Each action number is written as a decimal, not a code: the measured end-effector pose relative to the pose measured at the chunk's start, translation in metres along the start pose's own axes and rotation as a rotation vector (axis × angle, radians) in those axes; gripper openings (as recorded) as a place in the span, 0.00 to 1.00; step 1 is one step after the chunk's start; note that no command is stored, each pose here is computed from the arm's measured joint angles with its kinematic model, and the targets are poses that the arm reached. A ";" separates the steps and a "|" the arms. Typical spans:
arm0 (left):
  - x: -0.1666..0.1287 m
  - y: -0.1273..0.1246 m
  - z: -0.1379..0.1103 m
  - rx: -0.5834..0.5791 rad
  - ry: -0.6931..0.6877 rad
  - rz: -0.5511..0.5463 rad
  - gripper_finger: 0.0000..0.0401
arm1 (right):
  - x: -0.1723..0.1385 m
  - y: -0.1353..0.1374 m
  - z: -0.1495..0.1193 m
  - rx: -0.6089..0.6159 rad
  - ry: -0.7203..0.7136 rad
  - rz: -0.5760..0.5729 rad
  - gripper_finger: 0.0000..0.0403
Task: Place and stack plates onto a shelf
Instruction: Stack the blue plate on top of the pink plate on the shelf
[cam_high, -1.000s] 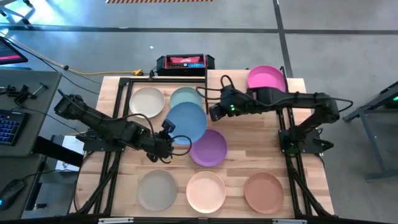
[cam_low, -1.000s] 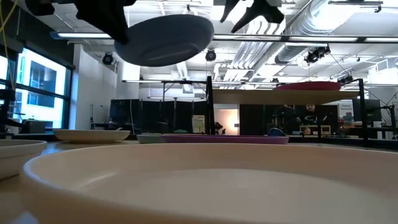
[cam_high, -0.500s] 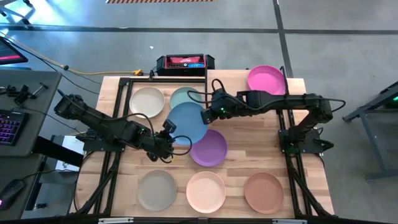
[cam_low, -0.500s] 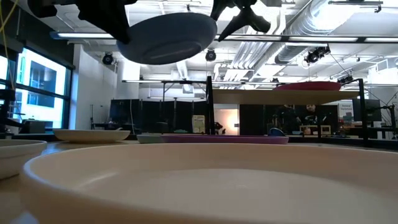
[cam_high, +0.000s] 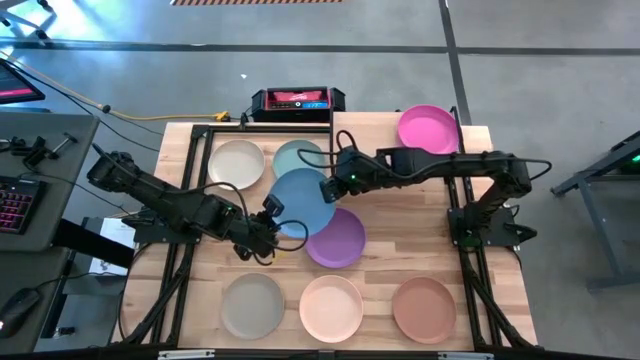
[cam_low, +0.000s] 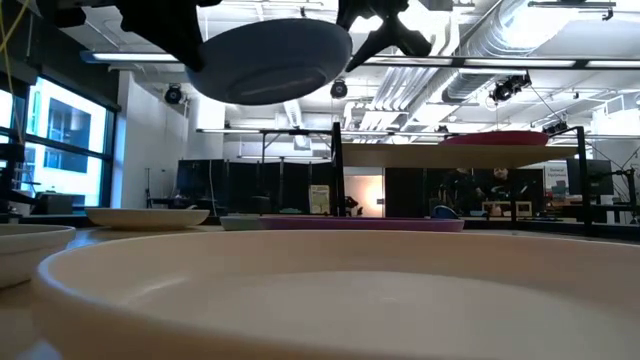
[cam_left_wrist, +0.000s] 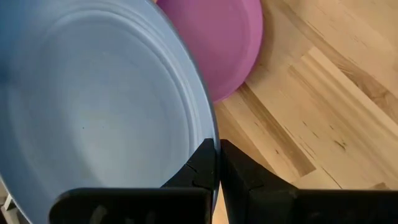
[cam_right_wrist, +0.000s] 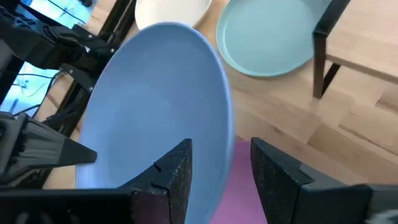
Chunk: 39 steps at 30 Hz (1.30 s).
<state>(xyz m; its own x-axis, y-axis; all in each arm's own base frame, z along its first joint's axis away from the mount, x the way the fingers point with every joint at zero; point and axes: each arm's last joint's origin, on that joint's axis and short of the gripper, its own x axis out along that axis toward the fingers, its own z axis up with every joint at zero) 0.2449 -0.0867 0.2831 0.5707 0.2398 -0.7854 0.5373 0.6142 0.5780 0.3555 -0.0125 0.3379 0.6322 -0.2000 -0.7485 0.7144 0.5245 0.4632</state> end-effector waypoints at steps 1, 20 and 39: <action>0.000 0.000 0.000 0.001 0.000 0.000 0.01 | 0.002 0.000 -0.001 0.001 0.011 0.000 0.35; 0.004 -0.004 0.000 0.036 0.021 -0.045 0.01 | 0.019 0.001 -0.008 -0.011 0.069 -0.028 0.12; 0.013 -0.004 0.002 -0.003 0.088 0.026 0.01 | 0.018 -0.003 -0.012 -0.001 0.055 -0.104 0.00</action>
<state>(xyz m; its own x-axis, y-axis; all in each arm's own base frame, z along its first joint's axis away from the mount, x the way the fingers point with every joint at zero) 0.2517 -0.0878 0.2707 0.5273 0.3207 -0.7868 0.5210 0.6095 0.5976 0.3609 -0.0082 0.3173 0.5375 -0.2078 -0.8173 0.7748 0.5042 0.3814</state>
